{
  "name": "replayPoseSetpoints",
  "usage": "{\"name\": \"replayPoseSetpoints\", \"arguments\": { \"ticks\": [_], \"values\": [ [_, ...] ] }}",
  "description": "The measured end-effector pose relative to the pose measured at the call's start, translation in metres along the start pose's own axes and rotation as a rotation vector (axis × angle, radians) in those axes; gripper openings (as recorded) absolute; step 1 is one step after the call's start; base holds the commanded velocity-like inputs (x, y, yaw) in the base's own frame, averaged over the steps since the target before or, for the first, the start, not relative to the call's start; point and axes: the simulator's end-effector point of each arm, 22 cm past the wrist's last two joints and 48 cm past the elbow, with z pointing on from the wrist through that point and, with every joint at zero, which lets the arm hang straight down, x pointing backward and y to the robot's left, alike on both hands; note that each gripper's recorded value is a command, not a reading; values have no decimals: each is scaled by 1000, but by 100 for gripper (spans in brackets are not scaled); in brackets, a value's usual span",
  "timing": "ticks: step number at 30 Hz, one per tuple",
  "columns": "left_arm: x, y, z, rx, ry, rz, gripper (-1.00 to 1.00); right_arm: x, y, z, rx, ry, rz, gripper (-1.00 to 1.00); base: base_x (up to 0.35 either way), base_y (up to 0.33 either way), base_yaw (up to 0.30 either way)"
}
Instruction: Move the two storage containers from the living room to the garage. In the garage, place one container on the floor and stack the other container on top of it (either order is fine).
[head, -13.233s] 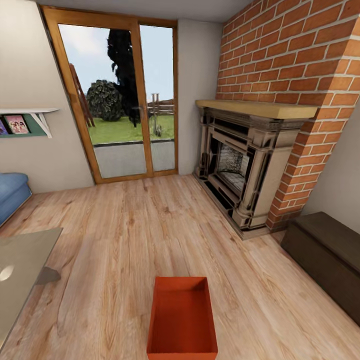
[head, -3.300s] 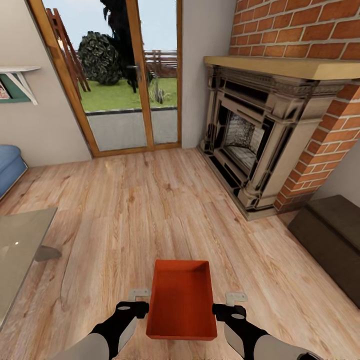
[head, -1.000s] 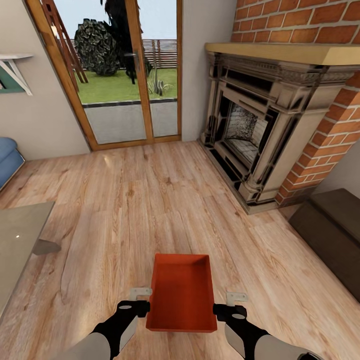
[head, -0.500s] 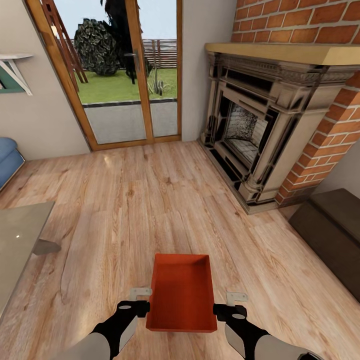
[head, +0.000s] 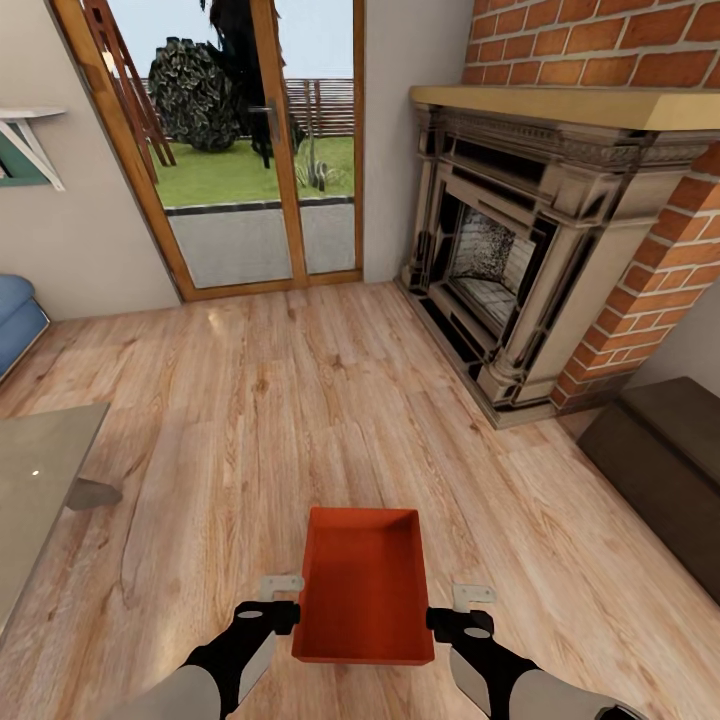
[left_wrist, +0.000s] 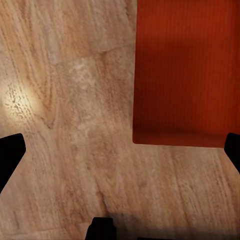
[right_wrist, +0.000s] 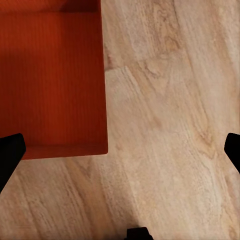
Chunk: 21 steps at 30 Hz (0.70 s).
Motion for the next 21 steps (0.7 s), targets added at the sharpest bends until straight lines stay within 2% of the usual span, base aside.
{"name": "replayPoseSetpoints", "arguments": {
  "ticks": [15, 21],
  "values": [
    [-2, 1, 0, -8, -6, -1, 100, 0, -1, 0, 1, 0, 0, 100, 0, 0, 0],
    [1, 0, 8, -6, -4, -2, 100, 3, 0, 8, 1, 0, 0, 100, 0, 0, 0]
  ]
}}
